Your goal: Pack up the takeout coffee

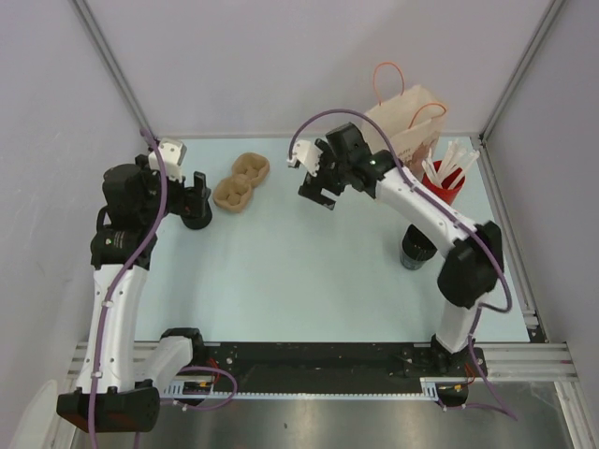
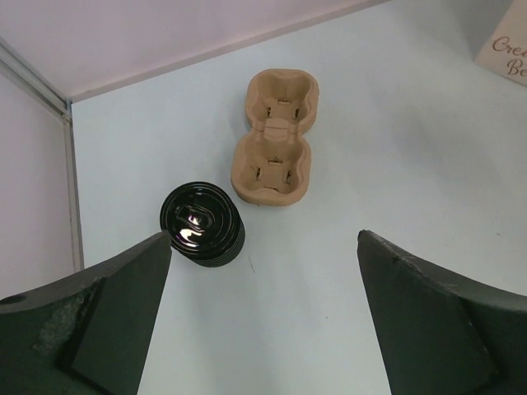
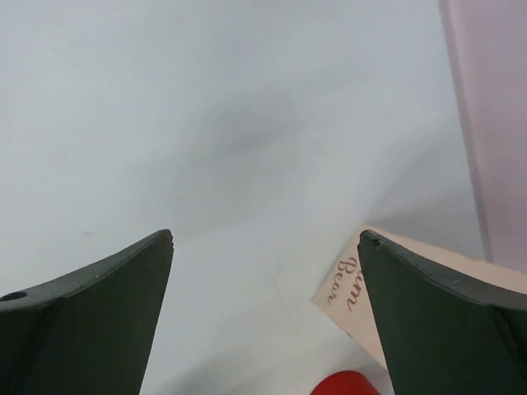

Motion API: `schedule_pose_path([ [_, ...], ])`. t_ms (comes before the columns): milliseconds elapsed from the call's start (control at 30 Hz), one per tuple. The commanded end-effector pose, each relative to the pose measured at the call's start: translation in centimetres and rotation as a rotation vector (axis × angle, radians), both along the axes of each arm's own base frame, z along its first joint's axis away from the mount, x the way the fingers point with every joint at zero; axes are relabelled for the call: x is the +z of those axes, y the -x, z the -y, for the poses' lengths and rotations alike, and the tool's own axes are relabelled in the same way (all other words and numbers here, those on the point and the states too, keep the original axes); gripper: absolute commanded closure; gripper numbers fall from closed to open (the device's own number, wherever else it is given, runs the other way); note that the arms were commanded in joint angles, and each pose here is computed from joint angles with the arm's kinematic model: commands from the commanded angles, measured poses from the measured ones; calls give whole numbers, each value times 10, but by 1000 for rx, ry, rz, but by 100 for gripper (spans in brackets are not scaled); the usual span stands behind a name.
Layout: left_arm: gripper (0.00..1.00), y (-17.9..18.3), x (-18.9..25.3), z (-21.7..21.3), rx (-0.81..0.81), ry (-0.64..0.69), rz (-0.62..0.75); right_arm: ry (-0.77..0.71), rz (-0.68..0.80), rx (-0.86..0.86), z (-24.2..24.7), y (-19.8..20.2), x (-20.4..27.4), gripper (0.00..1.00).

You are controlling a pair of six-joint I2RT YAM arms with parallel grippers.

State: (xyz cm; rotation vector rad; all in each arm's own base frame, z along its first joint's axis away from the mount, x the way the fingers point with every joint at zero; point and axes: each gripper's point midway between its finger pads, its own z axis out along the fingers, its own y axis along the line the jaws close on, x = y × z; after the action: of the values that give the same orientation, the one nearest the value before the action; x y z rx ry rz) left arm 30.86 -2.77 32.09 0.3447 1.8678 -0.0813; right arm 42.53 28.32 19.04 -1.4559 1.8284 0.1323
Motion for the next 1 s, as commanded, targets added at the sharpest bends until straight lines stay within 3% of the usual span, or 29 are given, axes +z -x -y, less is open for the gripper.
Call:
schedule_pose_path([
  [0, 1, 5, 17, 7, -70, -29, 18, -174, -12, 109, -10, 82, 85, 0],
  [167, 1, 23, 12, 0, -79, -113, -37, -231, 80, 18, 59, 112, 119, 0],
  [267, 1, 39, 4, -3, -80, -138, -54, -256, 91, -94, 113, 109, 130, 4],
  [400, 1, 59, -13, -1, -80, -119, -108, -244, 15, -199, 164, 131, 112, 11],
  [600, 1, 78, -35, 10, -107, -64, -82, -304, -5, -275, 191, 154, 90, 22],
  [800, 1, 90, -41, 24, -174, -22, -36, -409, -69, -341, 192, 146, 73, 39],
  [867, 1, 91, -41, 24, -170, -20, -21, -389, -109, -361, 191, 143, 59, 47],
  [967, 1, 93, -45, 28, -193, -13, -4, -362, -146, -399, 194, 140, 42, 51],
])
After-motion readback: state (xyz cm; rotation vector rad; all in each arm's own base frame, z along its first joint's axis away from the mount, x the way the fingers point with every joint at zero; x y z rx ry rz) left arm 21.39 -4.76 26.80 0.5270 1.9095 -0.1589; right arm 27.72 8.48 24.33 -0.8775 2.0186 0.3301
